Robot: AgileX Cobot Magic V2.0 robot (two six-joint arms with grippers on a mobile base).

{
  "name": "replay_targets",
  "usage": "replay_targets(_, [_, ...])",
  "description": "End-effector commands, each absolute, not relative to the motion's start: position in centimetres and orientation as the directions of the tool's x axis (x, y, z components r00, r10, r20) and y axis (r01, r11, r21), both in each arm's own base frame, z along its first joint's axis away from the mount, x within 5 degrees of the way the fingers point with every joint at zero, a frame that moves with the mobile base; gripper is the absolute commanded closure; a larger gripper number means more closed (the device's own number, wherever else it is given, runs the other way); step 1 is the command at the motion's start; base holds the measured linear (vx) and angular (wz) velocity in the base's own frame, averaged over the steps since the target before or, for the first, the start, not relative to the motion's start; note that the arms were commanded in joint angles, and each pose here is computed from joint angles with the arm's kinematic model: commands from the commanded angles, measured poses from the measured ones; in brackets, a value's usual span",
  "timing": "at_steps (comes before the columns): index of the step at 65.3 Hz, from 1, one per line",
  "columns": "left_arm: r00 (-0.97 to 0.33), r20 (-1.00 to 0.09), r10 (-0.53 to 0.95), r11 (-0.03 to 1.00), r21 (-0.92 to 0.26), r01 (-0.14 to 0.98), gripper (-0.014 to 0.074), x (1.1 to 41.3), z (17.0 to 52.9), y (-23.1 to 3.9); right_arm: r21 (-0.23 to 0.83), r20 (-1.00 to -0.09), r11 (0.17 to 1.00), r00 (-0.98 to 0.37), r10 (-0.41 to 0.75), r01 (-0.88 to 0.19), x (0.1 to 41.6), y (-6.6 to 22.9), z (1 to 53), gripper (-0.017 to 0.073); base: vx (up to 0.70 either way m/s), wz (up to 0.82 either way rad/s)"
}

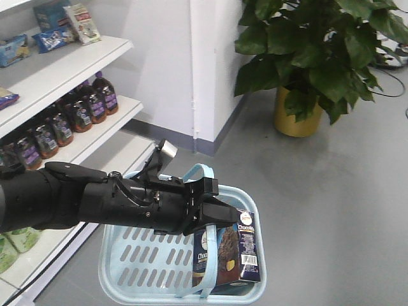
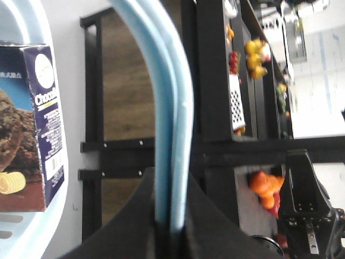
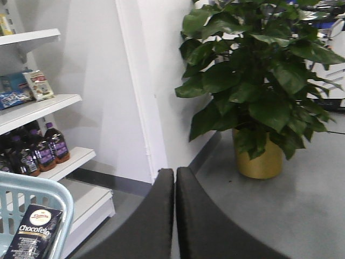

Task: Left arm holds basket, right arm returns cookies
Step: 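Hold the basket with the left gripper while driving past the fruit counter, then hold the basket with the left gripper while driving up to the shelves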

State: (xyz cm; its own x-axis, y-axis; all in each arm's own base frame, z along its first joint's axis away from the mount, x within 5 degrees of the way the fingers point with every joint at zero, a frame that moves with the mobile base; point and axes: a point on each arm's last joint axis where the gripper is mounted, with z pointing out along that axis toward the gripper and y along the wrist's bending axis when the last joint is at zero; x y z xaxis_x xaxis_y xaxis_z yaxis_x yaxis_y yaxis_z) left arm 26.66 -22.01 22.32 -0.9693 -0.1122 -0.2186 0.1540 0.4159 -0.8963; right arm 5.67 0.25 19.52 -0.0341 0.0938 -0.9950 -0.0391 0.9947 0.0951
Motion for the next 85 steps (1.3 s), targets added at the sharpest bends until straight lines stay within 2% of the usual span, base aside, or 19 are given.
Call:
replay_targets(1, [-0.961,-0.237,-0.145,0.294,-0.937,0.187,0.0600,26.44,25.59,-22.24,0.092,-0.994,0.995,0.053,0.094,-0.045,5.58,0.23,20.22,0.0567,0.22,0.54])
replay_targets(85, [-0.961,-0.237,-0.145,0.294,-0.937,0.187,0.0600,26.44,25.59,-22.24,0.092,-0.994,0.995,0.053,0.094,-0.045,5.58,0.23,20.22,0.0567,0.17,0.59])
